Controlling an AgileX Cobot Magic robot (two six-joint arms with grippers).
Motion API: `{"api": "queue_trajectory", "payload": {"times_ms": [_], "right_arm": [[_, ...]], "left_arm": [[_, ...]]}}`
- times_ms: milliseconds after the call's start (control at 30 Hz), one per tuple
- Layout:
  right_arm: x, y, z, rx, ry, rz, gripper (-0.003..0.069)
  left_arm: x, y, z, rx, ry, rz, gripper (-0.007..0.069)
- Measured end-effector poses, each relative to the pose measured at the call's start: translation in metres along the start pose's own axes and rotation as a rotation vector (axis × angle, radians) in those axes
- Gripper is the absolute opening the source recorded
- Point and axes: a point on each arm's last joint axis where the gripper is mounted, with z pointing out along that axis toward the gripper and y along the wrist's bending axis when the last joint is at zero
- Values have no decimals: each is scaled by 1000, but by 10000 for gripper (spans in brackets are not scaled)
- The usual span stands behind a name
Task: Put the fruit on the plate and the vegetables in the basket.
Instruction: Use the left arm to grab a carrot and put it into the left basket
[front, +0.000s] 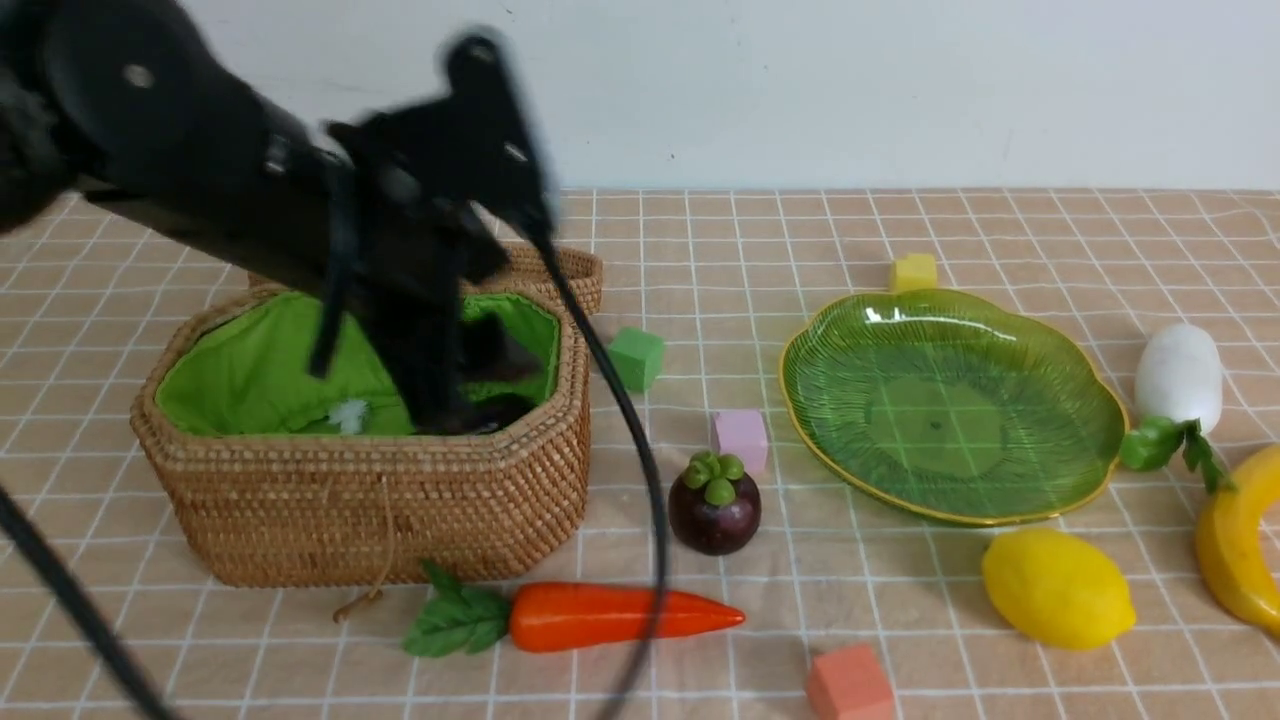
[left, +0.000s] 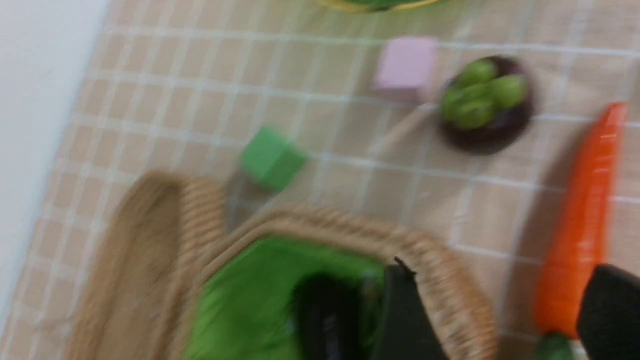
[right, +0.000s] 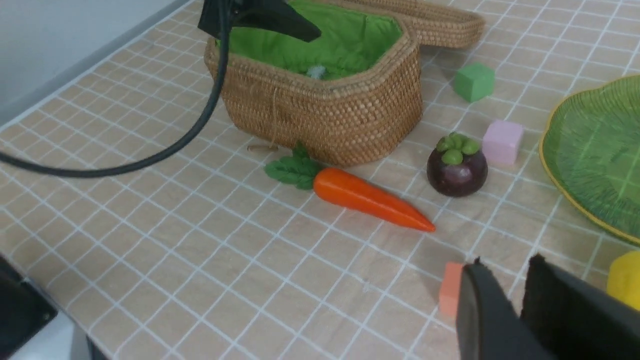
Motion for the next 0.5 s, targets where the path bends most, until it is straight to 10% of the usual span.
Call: {"api": "queue_trajectory", "payload": {"times_ms": [200,500], "right_arm": [[11,8,-3,-81,143,-9,153],[18,12,-4,-124,214,-10,156]], "left_arm": [[-36,-53,35,229,34,210,260],[-37,-82,119,298,122,148,547]]}}
